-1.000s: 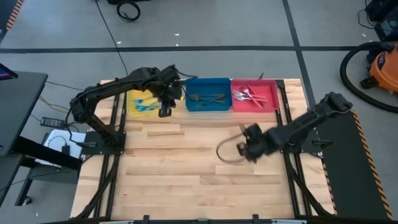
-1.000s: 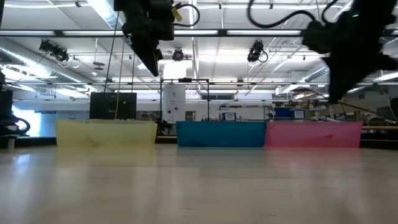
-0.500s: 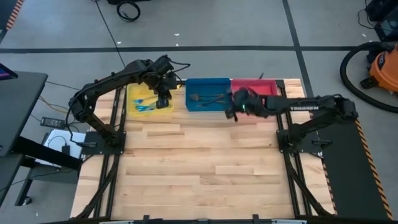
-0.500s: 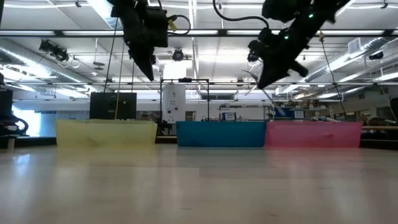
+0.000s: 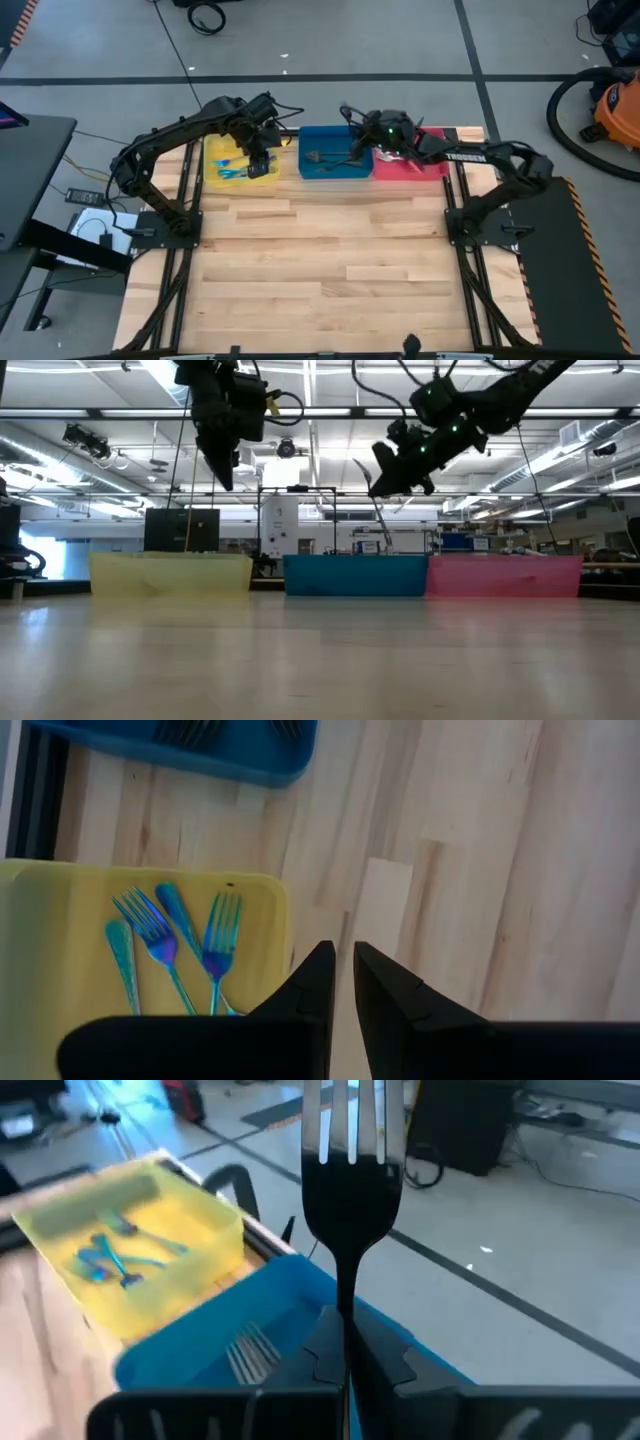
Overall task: Sort silverware by color (type)
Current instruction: Put the black fork into the blue bin
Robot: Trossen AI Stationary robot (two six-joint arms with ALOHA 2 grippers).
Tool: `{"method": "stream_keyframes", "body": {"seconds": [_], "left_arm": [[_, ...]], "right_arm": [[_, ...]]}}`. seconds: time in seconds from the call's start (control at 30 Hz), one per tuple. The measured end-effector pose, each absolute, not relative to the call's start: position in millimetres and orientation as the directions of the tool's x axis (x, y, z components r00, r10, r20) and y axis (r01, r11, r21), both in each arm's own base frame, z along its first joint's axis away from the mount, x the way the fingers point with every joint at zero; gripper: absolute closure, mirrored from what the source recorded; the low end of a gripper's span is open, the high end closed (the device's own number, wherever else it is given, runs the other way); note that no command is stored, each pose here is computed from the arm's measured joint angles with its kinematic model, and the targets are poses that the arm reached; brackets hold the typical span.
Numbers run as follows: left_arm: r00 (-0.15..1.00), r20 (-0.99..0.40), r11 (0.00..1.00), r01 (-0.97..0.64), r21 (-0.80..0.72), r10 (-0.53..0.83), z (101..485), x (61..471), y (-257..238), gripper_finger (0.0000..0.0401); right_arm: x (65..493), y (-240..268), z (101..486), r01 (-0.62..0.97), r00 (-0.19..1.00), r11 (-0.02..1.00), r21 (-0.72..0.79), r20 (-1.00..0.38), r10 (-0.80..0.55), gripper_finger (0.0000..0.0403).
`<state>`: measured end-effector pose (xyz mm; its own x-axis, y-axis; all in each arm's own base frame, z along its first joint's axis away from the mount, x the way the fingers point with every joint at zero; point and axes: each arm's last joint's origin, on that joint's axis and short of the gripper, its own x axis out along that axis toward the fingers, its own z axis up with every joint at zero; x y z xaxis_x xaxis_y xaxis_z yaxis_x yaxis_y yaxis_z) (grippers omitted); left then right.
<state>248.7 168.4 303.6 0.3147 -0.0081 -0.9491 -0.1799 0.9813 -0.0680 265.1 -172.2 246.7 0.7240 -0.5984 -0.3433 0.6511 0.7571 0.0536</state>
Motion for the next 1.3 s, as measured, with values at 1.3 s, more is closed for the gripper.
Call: {"method": "stream_keyframes", "body": {"seconds": [1.3], "left_arm": [[0.407, -0.911, 0.985, -0.173, 0.0, 0.071, 307, 258, 175, 0.036]], "right_arm": [[347, -232, 161, 0.288, 0.432, 0.952, -0.1, -0.874, -0.222, 0.0358]]}}
